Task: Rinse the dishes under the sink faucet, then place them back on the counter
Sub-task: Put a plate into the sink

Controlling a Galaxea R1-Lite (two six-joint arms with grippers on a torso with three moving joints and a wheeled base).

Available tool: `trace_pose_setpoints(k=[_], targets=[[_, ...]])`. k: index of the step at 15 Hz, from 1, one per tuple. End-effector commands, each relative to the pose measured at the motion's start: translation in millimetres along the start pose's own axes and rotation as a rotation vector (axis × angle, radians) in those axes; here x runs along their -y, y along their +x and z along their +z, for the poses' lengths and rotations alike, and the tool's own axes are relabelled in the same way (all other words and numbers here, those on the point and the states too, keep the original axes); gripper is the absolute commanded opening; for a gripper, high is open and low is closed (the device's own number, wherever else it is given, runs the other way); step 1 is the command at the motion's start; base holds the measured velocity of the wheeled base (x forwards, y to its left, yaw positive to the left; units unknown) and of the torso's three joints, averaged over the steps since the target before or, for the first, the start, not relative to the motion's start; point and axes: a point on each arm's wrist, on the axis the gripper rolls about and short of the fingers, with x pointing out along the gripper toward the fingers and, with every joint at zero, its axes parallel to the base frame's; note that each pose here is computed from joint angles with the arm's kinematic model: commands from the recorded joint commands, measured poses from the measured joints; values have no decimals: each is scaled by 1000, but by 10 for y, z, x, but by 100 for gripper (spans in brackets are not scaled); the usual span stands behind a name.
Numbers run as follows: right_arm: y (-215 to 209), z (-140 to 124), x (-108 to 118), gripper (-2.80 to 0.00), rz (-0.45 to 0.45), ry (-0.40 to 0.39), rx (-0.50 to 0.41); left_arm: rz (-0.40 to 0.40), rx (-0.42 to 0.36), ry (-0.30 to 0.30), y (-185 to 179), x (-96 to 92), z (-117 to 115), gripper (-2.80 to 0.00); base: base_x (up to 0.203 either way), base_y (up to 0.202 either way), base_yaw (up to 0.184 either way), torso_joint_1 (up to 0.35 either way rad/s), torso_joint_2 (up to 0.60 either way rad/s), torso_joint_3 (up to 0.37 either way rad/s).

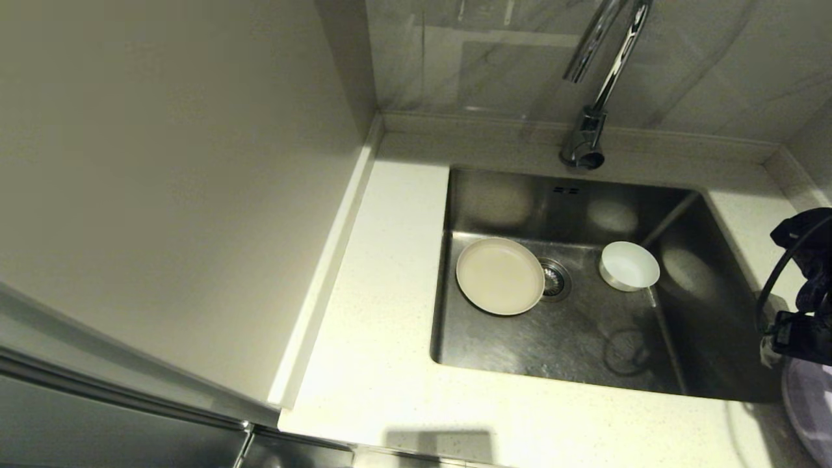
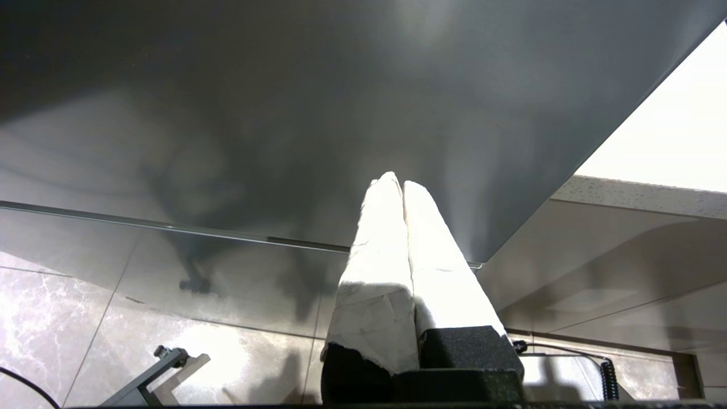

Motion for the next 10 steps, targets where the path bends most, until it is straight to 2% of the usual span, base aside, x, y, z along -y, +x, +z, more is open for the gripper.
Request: trace_pose_setpoints(k=[1,3,10], targets=[[17,-20,3,-280,-10,-40,-12,0,2,-1,-1,0,0,-280,0,0,0,0,0,0],[37,-109,41,-280,-19,-141,-35,0,2,-1,-1,0,0,-280,0,0,0,0,0,0],[-13,-147,90,-280,-15,-131,-26,0,2,-1,-1,0,0,-280,0,0,0,0,0,0]])
